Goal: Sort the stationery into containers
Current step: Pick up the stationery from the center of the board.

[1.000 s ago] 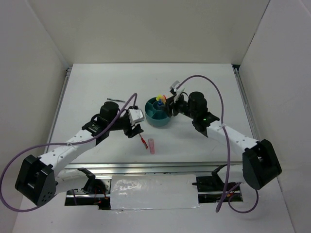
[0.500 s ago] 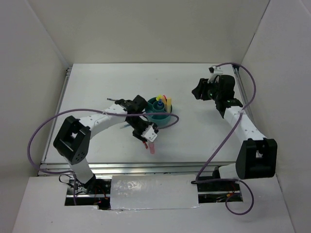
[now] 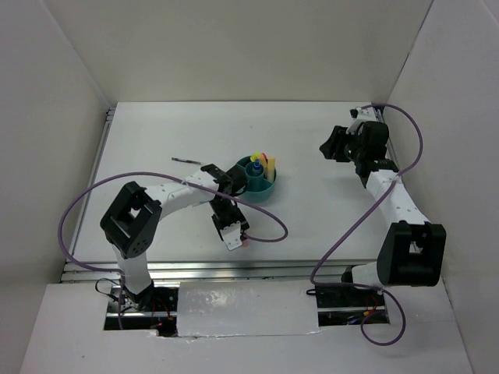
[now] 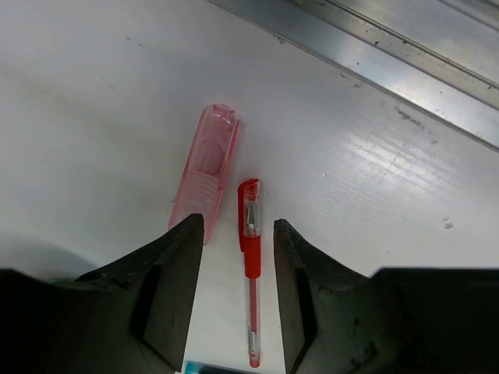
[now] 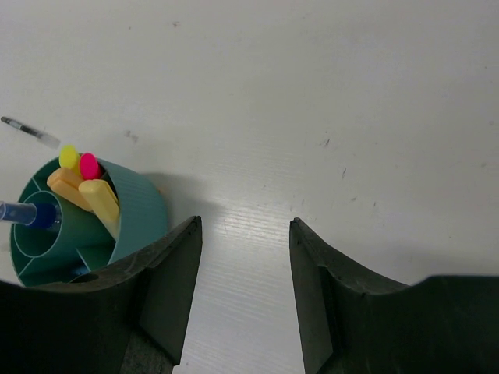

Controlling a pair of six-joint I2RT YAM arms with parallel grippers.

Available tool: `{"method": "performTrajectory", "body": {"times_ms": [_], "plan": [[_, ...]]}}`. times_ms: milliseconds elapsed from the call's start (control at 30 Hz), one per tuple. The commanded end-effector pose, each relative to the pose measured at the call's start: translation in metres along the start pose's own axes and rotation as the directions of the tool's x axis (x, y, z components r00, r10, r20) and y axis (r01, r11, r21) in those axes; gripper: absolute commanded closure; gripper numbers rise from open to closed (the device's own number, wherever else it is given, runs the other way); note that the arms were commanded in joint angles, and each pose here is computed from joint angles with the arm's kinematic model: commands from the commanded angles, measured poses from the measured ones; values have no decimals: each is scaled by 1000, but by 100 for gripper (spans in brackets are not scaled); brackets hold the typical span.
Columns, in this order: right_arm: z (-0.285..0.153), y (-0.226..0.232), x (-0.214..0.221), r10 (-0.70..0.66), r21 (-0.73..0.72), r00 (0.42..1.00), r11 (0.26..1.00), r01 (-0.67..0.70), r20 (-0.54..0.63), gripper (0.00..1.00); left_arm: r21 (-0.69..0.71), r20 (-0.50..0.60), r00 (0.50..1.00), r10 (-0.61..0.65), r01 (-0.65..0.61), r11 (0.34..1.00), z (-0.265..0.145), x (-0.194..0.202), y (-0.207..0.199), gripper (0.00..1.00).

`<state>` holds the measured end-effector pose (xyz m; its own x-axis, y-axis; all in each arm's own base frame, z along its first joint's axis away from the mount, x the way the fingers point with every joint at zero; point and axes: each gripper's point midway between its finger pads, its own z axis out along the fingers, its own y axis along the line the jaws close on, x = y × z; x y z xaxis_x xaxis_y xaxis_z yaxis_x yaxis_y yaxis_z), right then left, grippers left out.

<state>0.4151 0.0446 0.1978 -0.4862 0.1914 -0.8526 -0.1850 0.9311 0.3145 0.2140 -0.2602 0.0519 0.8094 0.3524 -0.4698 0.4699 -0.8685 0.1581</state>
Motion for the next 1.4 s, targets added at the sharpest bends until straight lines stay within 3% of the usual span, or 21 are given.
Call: {"method": "performTrajectory", "body": {"times_ms": [0,367,1100,1367], "plan": [[-6,1,-18,-5,8,999,1000,5,37,44,30,7,995,97,-97,995,9,-4,-1,47],[-1,-5,-13,0,30,1000,1000,0,16,43,60,19,991,130,-130,990,20,-4,6,37],[1,-10,-9,-14,46,1000,999,14,4,42,160,94,991,91,-105,981,42,-9,11,44],[0,-10,-8,-16,44,1000,999,16,-1,42,162,95,991,98,-112,980,43,-14,16,39]]}}
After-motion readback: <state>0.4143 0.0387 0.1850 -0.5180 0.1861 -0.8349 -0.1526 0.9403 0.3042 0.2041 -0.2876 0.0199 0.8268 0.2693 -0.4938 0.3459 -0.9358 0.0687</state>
